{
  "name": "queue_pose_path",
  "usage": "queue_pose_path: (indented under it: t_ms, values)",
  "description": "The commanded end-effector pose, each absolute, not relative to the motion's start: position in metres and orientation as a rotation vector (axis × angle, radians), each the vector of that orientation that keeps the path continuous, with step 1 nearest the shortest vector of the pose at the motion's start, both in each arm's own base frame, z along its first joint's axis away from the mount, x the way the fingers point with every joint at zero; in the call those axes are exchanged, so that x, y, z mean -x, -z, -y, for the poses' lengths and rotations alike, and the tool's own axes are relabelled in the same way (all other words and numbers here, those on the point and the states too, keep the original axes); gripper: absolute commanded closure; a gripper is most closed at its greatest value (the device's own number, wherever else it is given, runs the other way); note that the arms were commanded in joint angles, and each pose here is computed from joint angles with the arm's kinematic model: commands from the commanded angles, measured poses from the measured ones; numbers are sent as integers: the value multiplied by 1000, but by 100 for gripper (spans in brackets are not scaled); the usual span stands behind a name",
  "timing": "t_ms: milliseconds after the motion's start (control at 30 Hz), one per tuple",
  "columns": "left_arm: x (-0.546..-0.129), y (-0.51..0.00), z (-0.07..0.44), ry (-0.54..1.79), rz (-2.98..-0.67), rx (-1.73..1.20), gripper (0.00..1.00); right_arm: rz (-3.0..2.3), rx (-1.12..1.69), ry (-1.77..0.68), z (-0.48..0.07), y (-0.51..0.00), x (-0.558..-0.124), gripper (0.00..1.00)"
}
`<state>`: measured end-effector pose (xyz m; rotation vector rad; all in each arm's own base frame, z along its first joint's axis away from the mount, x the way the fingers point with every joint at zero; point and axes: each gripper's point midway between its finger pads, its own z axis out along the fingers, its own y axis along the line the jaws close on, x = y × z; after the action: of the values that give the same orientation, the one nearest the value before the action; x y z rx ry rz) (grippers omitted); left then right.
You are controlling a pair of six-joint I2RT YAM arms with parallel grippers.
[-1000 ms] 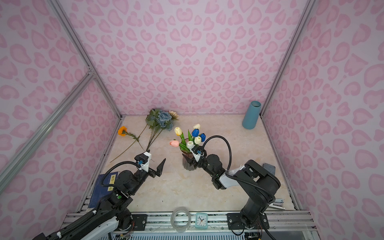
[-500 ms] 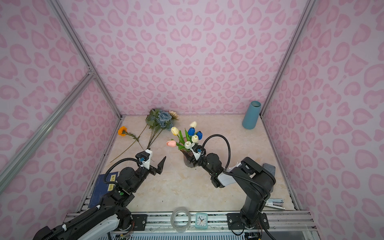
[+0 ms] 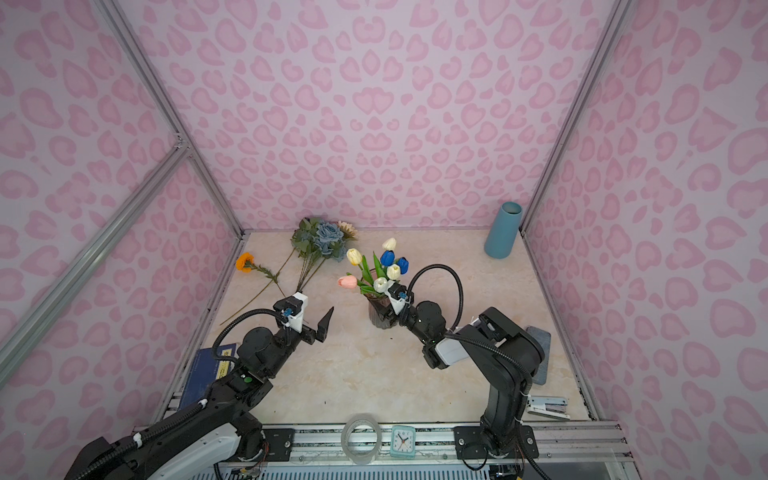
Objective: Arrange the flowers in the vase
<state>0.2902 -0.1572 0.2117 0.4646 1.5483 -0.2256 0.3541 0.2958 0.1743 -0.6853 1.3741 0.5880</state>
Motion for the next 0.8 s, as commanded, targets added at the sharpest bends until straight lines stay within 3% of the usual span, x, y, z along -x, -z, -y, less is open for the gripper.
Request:
queue_pose_path:
  t_ms: [0,400,767]
  values:
    - [-294,-230,157,218,-1491,-442,1,-1260,652,-596,-293,-204,-365,78]
    - [-300,-235,163,212,-1481,-461,1,-1100,523,-597,-276,-250,-489,78]
    - [-300,-237,161,194,-1482,-468,0,-1180,474,-583,-286,-233,-622,78]
